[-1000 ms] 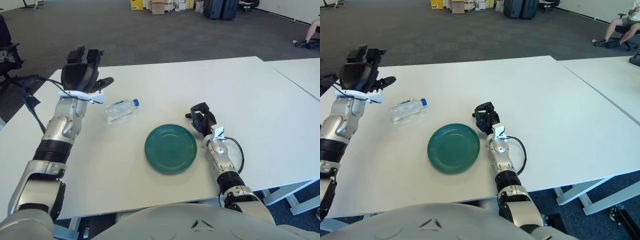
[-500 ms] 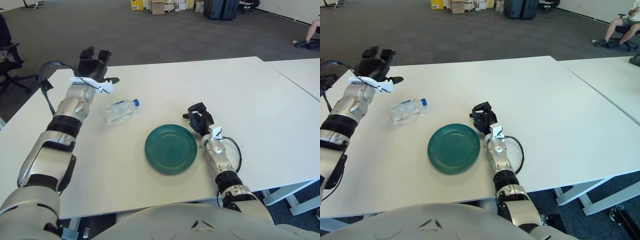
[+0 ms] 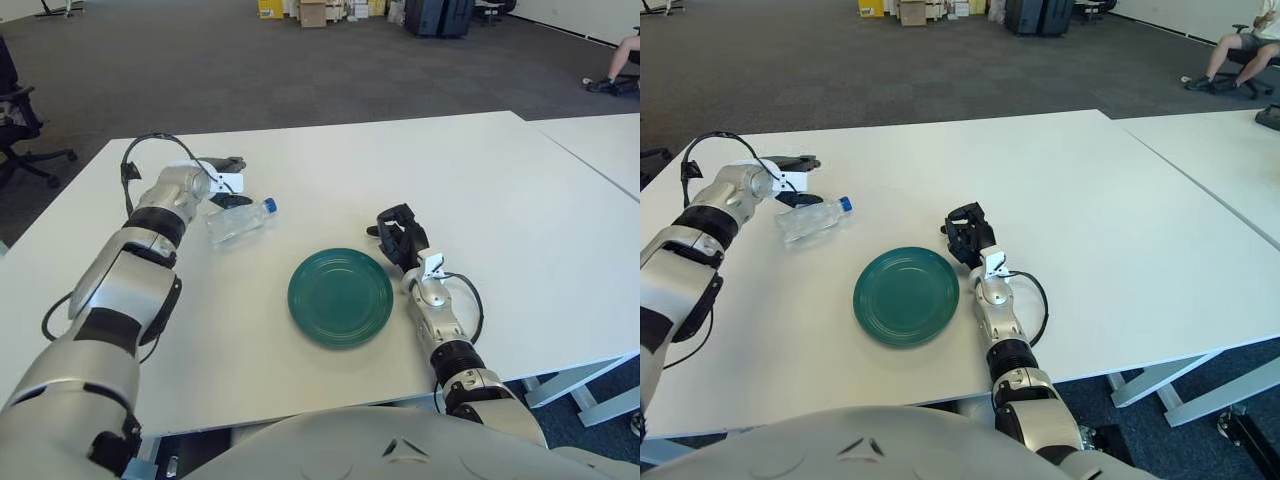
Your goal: Put the bottle into the plate.
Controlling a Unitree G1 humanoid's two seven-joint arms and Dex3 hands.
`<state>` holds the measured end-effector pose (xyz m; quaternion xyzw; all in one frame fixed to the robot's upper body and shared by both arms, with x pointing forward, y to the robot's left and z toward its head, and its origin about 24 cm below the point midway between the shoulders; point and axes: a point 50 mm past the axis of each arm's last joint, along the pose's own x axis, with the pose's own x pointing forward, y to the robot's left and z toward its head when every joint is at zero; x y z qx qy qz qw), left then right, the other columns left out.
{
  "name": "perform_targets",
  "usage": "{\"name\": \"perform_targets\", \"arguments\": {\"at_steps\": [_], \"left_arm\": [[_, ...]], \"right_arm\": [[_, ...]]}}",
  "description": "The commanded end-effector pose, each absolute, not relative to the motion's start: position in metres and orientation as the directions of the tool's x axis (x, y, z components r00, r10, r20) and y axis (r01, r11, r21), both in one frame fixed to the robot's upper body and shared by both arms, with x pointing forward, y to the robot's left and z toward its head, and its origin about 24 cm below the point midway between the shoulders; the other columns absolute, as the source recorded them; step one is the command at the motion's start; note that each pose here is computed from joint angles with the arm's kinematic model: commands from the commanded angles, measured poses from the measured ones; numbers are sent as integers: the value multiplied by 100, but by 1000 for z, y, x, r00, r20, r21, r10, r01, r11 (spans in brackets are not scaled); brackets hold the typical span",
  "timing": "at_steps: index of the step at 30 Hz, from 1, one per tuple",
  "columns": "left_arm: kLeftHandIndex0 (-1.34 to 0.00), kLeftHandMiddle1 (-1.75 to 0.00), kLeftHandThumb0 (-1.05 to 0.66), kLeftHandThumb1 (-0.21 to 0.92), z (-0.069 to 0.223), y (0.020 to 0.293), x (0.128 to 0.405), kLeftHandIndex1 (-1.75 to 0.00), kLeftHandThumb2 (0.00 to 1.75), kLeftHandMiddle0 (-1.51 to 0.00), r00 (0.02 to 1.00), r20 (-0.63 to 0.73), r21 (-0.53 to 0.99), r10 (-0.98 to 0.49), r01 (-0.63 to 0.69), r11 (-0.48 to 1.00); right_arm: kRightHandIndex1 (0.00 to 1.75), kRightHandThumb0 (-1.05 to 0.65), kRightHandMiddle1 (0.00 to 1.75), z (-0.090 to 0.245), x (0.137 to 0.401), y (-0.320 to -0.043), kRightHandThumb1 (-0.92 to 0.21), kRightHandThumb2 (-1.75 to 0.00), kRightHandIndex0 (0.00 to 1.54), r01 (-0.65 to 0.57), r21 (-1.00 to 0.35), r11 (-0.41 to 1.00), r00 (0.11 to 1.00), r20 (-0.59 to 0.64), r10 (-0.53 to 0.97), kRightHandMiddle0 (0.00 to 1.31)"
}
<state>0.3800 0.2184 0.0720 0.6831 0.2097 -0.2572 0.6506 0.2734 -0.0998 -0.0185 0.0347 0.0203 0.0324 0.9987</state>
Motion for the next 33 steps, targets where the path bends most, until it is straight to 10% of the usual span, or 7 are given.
{"name": "perform_targets", "arguments": {"at_steps": [1,11,33], "left_arm": [[0,0,-105,92,86,218,386,-2,62,0,757,-653,755,-34,647,-106],[0,0,-105,92,93,213,388,0,90,0,752,-657,754,-54,654,-65],[0,0,-105,92,106,213,388,0,59,0,723,-688,720,-66,667,-190]], "right_arm": [[109,-35,173,-23,273,-101,-92,-50,46,-55,60,997,995,-76,60,21],[111,-34,173,-23,273,-100,-92,-50,47,-49,64,997,995,-78,54,21],[115,-34,172,-25,276,-101,-92,-49,48,-52,50,997,995,-81,56,22]]}}
